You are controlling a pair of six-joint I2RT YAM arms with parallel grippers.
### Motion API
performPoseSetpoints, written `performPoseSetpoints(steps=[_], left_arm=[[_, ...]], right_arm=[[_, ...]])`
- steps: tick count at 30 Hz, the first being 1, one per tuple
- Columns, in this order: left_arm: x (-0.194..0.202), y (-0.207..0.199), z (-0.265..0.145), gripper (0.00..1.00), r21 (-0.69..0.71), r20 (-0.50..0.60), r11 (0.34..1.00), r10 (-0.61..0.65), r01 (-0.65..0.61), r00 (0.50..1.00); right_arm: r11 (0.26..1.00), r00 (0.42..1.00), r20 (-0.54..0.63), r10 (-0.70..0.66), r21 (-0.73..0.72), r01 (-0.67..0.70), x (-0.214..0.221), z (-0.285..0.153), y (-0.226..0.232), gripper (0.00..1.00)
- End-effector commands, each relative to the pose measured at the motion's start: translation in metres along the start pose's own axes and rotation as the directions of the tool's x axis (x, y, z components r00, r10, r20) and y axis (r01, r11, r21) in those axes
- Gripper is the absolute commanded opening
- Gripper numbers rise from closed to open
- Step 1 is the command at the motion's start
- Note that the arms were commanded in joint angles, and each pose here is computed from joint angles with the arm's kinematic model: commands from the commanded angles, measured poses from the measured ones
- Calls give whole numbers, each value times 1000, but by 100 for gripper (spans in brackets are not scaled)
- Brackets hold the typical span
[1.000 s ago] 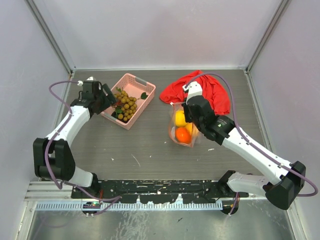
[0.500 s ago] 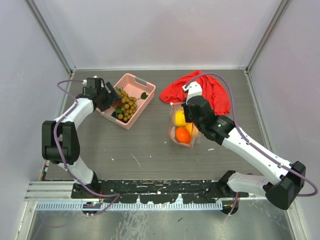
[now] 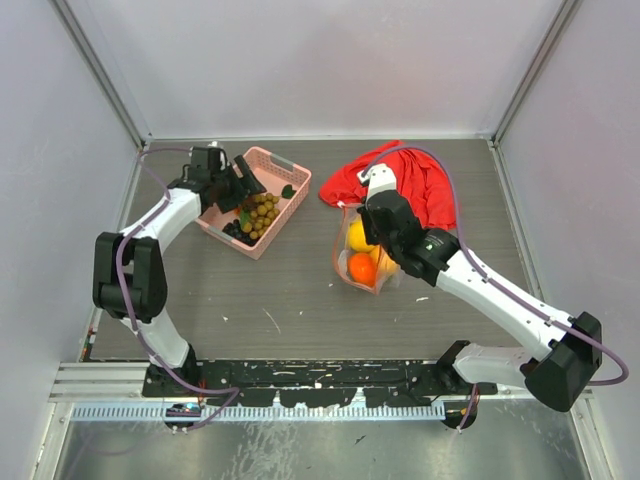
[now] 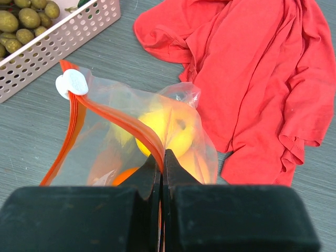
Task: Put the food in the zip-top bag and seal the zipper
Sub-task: Move the fake fruit to the bin.
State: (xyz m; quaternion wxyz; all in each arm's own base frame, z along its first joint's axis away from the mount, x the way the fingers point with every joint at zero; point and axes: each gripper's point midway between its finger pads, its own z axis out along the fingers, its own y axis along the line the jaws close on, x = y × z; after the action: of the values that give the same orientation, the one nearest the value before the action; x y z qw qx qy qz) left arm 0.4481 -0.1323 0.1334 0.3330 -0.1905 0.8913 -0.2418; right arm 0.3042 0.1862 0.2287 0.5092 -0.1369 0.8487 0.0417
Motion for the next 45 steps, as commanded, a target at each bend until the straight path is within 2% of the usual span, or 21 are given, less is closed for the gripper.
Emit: performPoseSetpoints(steps=[1, 11, 21, 26, 31, 35, 41, 45], left_arm=[[-19, -51, -8, 78, 126, 53, 989, 64, -71, 997], [-21, -86, -2, 79, 177, 35, 976, 123, -128, 992], [17, -112, 18, 80, 237, -80, 959, 178, -154, 981], [22, -125, 11, 80, 263, -81, 948, 206, -178, 975], [-15, -113, -13, 83, 151, 66, 952, 258, -265, 964], [-44, -84, -23, 83, -21, 148, 950, 310, -310, 939], [-71, -45, -29, 81, -210, 191, 913, 388, -349, 902], [-80, -25, -21, 73, -260, 183, 909, 378, -326, 908]], right_arm=[[999, 996, 85, 34, -5, -33, -29, -3, 1, 1], [1000, 996, 79, 29, -7, -28, -29, 0, 2, 1], [1000, 997, 72, 25, -7, -24, -27, 2, 3, 1], [1000, 997, 70, 23, -5, -23, -27, 2, 3, 1], [1000, 997, 70, 23, 0, -23, -25, 1, 1, 1], [1000, 998, 66, 24, -1, -24, -23, 1, 1, 1], [1000, 998, 67, 21, -3, -21, -24, 2, 2, 1], [1000, 998, 61, 19, -7, -19, -22, 3, 3, 1]])
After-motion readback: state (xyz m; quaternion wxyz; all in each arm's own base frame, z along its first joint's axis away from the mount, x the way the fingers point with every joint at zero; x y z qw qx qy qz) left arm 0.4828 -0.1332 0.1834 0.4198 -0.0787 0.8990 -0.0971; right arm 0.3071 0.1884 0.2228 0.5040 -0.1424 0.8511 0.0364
